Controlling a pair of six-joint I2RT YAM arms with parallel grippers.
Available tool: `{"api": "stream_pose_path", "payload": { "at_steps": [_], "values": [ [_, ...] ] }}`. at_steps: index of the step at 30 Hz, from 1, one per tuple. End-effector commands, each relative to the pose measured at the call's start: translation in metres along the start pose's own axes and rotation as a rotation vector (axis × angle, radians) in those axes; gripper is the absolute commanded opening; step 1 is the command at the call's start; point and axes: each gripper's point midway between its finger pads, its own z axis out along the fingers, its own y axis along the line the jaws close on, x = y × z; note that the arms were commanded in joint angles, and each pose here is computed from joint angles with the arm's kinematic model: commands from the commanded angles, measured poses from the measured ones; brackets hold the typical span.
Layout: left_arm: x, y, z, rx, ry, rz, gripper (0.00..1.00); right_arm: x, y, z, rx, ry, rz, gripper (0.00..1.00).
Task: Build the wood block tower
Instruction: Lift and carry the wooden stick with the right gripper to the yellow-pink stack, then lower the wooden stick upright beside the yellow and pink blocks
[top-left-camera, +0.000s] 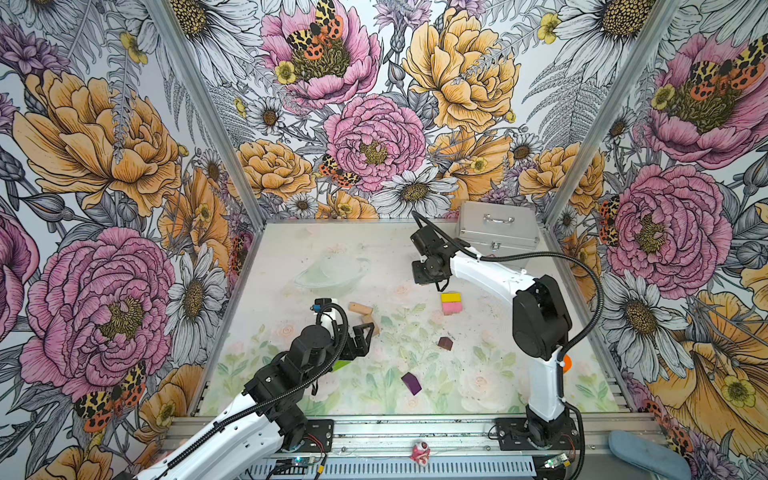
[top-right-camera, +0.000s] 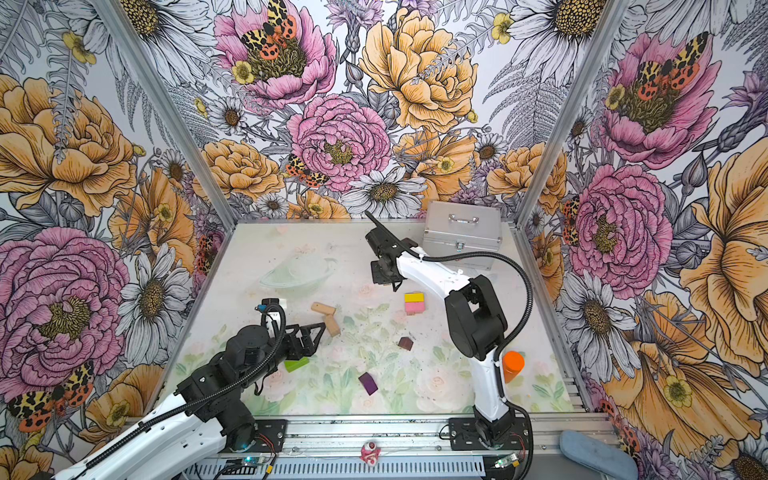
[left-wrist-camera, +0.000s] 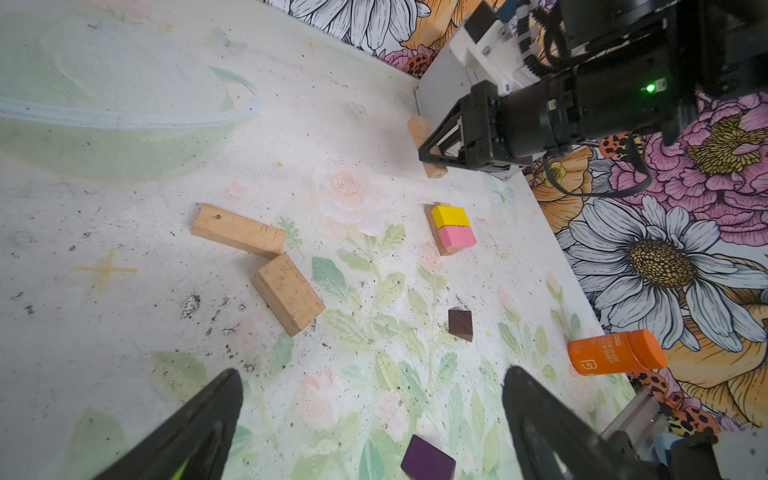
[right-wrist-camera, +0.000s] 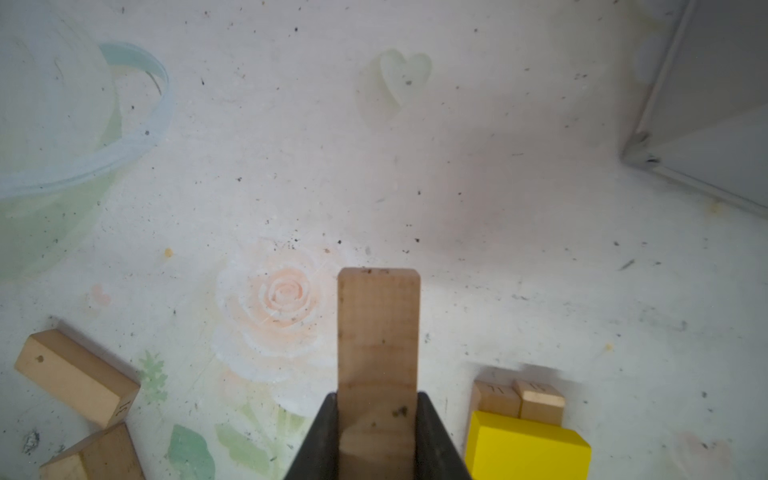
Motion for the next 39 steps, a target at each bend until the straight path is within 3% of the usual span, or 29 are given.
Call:
{"api": "stream_pose_path", "payload": {
  "at_steps": [1, 17, 39],
  "values": [
    [-0.004, -0.007, -0.004, 0.017, -0.008, -0.007, 0.99, -0.003, -0.021, -0.028, 0.047, -0.065, 0.025, 0.26],
    [0.01, -0.035, 0.005, 0.03, 0.014, 0.038, 0.99, 0.061, -0.06, -0.038, 0.083, -0.056, 0.068, 0.26],
    [0.025, -0.043, 0.015, 0.001, 0.04, 0.09, 0.99, 0.076, -0.055, -0.005, 0.041, -0.006, 0.095, 0.26]
  ]
}}
